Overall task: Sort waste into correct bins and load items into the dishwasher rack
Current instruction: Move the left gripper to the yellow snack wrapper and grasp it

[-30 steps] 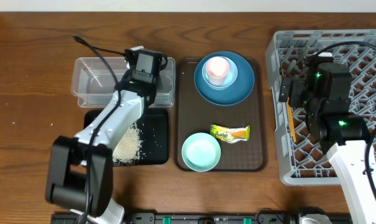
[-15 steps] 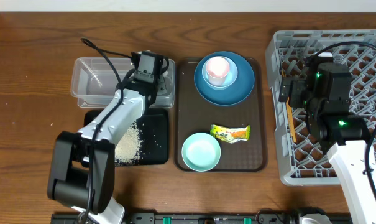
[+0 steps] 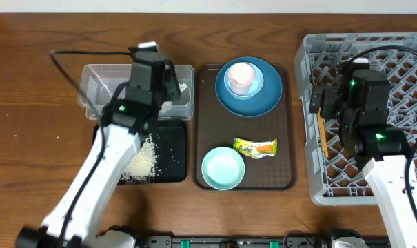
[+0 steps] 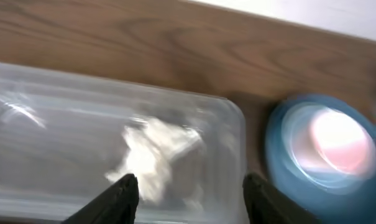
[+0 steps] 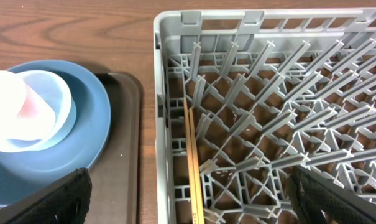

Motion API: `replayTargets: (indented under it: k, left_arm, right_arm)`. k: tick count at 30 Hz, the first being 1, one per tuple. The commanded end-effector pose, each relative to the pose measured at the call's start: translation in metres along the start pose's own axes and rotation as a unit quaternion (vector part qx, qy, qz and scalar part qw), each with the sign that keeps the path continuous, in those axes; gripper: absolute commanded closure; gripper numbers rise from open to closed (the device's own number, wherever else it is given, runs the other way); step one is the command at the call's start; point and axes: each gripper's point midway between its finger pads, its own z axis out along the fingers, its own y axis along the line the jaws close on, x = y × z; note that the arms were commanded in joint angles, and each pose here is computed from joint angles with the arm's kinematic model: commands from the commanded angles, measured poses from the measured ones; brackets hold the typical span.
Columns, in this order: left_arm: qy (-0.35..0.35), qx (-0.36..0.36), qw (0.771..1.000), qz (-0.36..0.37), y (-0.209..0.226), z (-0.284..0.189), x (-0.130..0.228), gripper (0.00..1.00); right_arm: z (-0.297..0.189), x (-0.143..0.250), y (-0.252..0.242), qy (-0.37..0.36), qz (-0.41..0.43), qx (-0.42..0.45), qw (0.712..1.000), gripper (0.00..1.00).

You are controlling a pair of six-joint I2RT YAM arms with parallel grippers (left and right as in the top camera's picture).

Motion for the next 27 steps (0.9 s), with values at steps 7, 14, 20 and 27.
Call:
replayTargets:
  k: [7,14,20,27]
  left_arm:
    - [0.200,0.173,0.963,0.057,-0.079,-0.041,0.103,0.36]
    - [0.258,0.202,0.937,0.126,-0.119,-0.050,0.155,0.25]
    - [0.271,0.184,0.920,0.217,-0.136,-0.033,0.193,0.24]
    - [0.285,0.222,0.862,0.357,-0.155,-0.024,0.239,0.22]
  right_arm:
    - [-0.002,-0.004,0.003,-0.005,0.005,-0.004,1.000,0.01]
    - [-0.002,-0.004,0.003,-0.005,0.005,-0.004,1.000,0.01]
    - [-0.002,-0.004,0.003,-0.005,0.005,-0.004,1.000,0.02]
    - [-0.002,-0.004,0.003,-0.005,0.005,-0.004,1.000,0.01]
